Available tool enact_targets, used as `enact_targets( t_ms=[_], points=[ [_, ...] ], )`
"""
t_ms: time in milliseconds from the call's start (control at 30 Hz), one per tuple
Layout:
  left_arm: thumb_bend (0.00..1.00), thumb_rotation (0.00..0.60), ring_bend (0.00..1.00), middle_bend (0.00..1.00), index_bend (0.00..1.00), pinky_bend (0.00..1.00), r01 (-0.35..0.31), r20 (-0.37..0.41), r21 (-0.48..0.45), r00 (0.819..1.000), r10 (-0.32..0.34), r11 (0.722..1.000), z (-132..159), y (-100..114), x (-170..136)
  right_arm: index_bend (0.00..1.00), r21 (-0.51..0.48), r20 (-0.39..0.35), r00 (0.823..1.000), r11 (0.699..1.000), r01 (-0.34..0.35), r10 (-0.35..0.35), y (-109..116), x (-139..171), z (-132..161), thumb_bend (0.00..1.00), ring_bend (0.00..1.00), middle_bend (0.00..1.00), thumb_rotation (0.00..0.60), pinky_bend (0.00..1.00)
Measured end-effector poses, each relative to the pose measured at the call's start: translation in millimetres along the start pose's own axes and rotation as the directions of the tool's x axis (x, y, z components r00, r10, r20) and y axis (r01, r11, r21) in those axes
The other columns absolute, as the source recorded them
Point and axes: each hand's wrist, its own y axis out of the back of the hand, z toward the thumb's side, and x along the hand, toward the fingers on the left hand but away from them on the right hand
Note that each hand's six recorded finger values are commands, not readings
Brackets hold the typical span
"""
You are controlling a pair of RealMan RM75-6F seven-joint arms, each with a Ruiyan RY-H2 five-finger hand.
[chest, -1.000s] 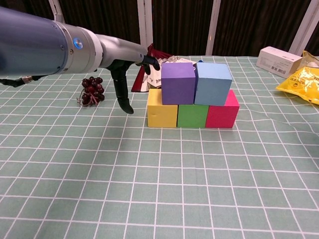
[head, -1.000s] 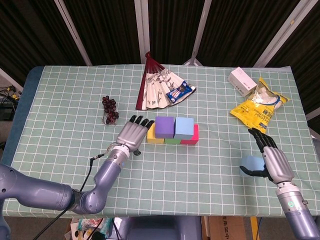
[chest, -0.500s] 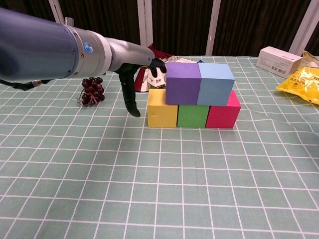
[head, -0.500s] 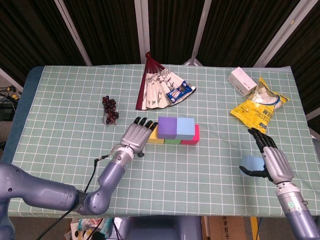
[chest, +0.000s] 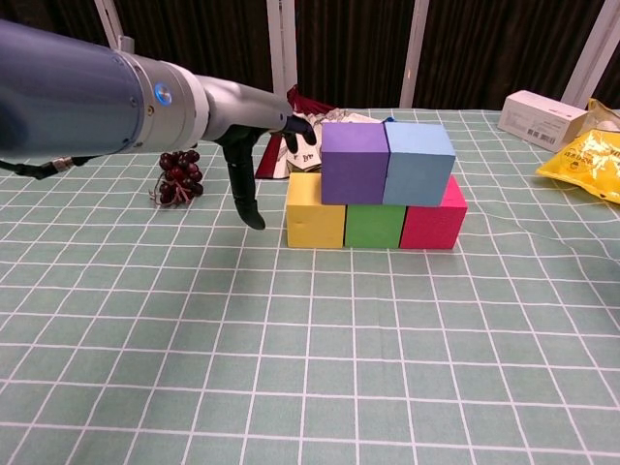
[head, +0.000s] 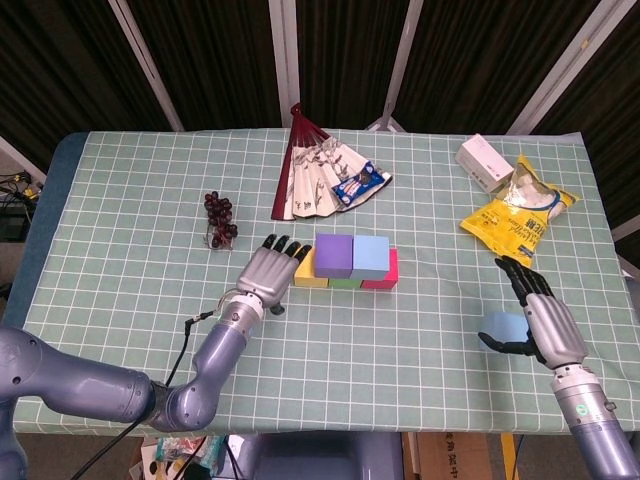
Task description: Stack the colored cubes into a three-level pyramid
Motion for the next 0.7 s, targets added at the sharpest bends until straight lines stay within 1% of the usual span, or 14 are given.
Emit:
enact_targets(
  t_ms=[167, 433, 567, 633, 700],
  points=[
    [0.17, 0.6, 0.0, 0.08, 0.0, 0.0, -0.021, -0.013, -0.027, 1.0, 0.021, 0.999, -8.4, 5.4, -5.0, 0.0, 0.003, 0.002, 1.0, 1.0, -0.001, 0.001, -0.2, -0.2, -0.7, 0.21, 0.0, 0.0, 0.6, 0.0],
    [0.17, 0.6, 0.0, 0.05, 0.0, 0.0, -0.105, -0.04, -0.1, 0.994, 0.101, 0.989, -27.6, 22.0, -20.9, 0.0, 0.014, 0.015, 1.0, 1.0, 0.0, -0.001, 0.7, -0.8, -4.0, 0.2, 0.0, 0.0, 0.6, 0.0],
    [0.16, 0.6, 0.0, 0.04, 0.0, 0.0, -0.165, -0.066, -0.137, 0.985, 0.157, 0.977, -40.7, 27.7, -33.4, 0.0, 0.032, 0.024, 1.0, 0.999, -0.001, 0.0, 2.3, -0.9, -6.2, 0.2, 0.0, 0.0, 0.6, 0.0],
    [0.13, 0.6, 0.0, 0.03, 0.0, 0.0, -0.201, -0.083, -0.149, 0.978, 0.19, 0.968, -49.6, 29.1, -42.2, 0.0, 0.047, 0.026, 1.0, 0.999, -0.003, 0.002, 2.5, -0.7, -6.9, 0.21, 0.0, 0.0, 0.6, 0.0],
    [0.12, 0.6, 0.0, 0.03, 0.0, 0.0, -0.239, -0.108, -0.162, 0.969, 0.224, 0.957, -61.5, 28.5, -54.6, 0.0, 0.083, 0.028, 1.0, 0.997, -0.006, 0.004, 2.6, -0.2, -8.1, 0.2, 0.0, 0.0, 0.6, 0.0]
  ],
)
